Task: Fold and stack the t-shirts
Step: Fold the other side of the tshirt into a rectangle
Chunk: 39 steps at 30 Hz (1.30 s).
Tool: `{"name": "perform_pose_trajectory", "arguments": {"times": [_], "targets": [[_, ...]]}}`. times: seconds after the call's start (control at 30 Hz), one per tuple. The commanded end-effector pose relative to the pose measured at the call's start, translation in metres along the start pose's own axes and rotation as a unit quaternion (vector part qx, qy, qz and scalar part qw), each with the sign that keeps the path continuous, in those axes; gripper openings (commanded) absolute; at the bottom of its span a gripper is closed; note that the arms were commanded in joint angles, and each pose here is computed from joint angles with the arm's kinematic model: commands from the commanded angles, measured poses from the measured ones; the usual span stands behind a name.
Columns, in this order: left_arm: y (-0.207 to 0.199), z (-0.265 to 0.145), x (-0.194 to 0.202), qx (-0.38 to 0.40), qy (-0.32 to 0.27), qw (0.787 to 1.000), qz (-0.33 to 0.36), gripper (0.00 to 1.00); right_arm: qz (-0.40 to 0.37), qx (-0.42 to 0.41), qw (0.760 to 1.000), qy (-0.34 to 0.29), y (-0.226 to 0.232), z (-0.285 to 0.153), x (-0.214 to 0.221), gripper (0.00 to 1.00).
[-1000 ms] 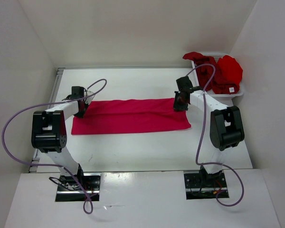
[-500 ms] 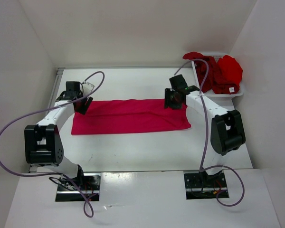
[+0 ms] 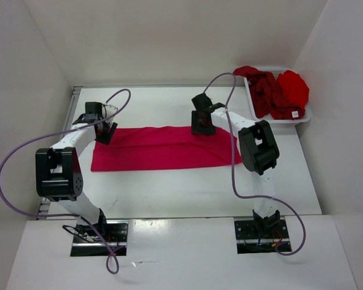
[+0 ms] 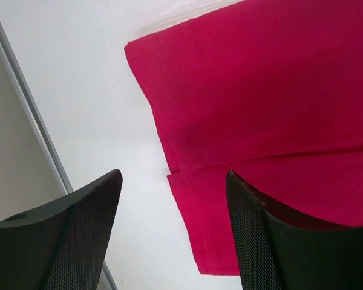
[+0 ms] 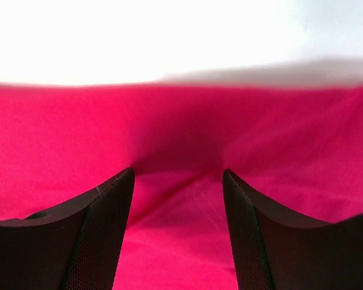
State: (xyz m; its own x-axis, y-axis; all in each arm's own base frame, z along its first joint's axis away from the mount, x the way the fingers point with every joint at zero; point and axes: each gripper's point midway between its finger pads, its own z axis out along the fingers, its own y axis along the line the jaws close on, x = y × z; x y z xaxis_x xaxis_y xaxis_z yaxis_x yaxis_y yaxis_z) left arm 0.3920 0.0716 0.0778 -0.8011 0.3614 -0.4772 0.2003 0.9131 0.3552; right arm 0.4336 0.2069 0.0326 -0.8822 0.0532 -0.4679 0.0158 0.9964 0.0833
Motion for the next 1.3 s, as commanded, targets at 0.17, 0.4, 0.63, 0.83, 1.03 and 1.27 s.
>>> {"name": "perform_pose_trajectory", "arguments": {"times": [0.17,0.4,0.63,0.83,1.03,1.27], "targets": [[0.005,-0.002,-0.003,-0.009,-0.006,1.0,-0.011,0.77,0.017,0.036,0.999,-0.025,-0.007,0.004,-0.019,0.62],[0.005,-0.002,-0.003,-0.009,-0.006,1.0,-0.011,0.77,0.022,0.049,0.999,-0.011,-0.013,0.012,-0.006,0.54],[0.003,0.0,0.001,-0.007,-0.002,1.0,-0.011,0.77,0.027,0.045,0.999,-0.008,-0.013,0.008,-0.003,0.34],[0.004,-0.002,0.004,-0.011,0.0,1.0,-0.011,0.77,0.039,0.029,0.999,-0.019,-0.013,-0.017,-0.002,0.24],[0.004,-0.002,0.004,-0.011,0.0,1.0,-0.011,0.78,0.042,0.019,0.999,-0.006,-0.012,-0.026,0.015,0.14],[0.004,-0.002,0.004,-0.011,0.0,1.0,-0.011,0.78,0.034,-0.007,0.999,-0.003,0.004,-0.042,0.025,0.13]]}}
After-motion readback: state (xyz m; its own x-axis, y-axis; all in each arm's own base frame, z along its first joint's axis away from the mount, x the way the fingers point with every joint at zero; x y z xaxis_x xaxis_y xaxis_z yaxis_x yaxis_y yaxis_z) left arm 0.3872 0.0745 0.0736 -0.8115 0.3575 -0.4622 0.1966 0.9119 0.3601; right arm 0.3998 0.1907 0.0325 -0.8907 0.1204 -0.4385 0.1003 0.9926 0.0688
